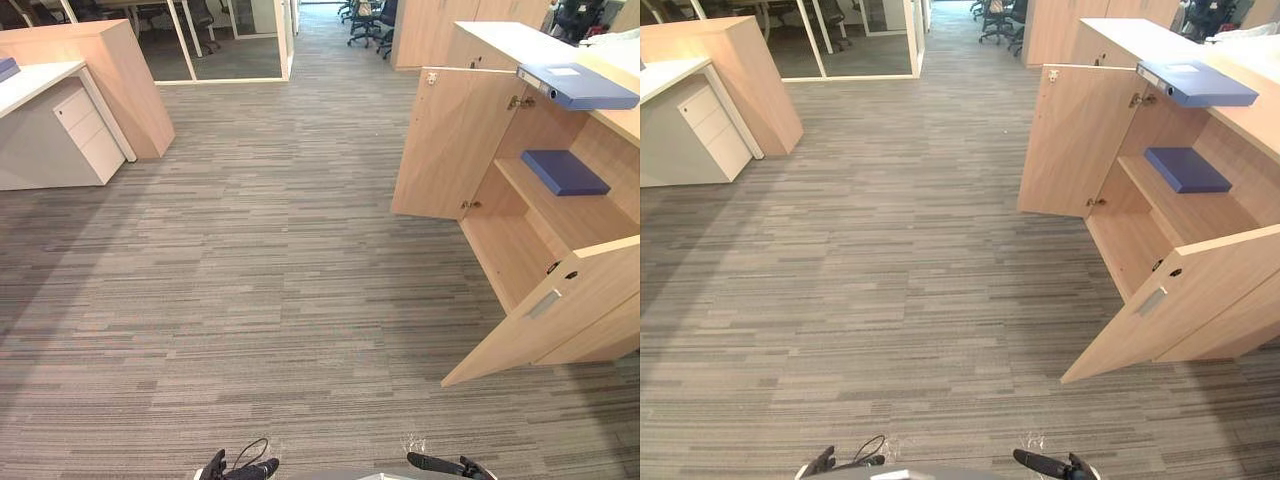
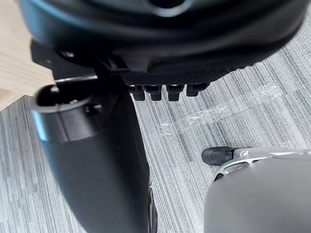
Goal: Walk over to the cabinet, pick up the folder, carry it to the office cabinet, place the folder inside the office cabinet, then close the office cabinet door
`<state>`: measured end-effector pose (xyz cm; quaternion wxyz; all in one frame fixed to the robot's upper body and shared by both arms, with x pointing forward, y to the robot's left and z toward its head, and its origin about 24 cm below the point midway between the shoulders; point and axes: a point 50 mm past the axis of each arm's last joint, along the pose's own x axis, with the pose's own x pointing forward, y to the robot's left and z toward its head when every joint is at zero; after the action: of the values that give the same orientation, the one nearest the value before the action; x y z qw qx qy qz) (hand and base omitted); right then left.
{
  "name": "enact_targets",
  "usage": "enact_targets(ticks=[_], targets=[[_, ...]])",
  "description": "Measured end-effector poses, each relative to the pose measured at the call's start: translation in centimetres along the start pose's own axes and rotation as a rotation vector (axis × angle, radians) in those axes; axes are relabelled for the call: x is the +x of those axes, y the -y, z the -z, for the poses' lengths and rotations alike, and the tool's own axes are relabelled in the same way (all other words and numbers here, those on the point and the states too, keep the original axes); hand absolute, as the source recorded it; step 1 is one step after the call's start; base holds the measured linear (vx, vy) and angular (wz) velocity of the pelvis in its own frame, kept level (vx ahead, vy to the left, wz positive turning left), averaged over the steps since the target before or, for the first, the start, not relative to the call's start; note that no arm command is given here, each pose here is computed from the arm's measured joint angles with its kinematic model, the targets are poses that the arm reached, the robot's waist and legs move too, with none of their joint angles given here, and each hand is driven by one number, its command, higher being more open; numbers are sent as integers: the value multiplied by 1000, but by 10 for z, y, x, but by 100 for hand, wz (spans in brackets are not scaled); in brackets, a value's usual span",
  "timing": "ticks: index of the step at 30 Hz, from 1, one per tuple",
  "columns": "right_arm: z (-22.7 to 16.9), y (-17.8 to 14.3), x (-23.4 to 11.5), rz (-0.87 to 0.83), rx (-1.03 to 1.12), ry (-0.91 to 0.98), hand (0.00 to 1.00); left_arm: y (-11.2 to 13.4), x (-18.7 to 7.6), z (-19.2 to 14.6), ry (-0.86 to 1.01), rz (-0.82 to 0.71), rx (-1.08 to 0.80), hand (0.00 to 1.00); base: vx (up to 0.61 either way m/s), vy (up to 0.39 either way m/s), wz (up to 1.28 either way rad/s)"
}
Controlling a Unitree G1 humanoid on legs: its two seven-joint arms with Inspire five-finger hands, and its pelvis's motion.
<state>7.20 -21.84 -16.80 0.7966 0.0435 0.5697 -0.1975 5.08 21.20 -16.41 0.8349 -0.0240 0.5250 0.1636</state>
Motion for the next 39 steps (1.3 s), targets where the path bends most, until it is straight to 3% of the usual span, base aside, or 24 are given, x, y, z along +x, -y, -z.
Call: enact_targets(ticks=[6,18,25,30,34,39], targets=[[-3,-3,0,5,4,12,100,-2,1,-3,8,-15,5,100,-49,-8,7],[-6,-4,0,16,115,36,100,-3,6,-34,126,-52,-191,100,34,12,-2],[-8,3,0,31,99,41,100,3,5,-35,141,-44,-261,100,373,285,-32],[-6,-29,-2,-70,96,30,100,-8,7,-53,195,-42,-196,100,638,513,-31],[-23,-18,-1,-44,70,101,100,-2,6,-50,189,-9,-137,100,545,414,-3],[-49,-32,-3,-91,23,193,100,13,8,-50,169,54,-49,100,421,148,-4]])
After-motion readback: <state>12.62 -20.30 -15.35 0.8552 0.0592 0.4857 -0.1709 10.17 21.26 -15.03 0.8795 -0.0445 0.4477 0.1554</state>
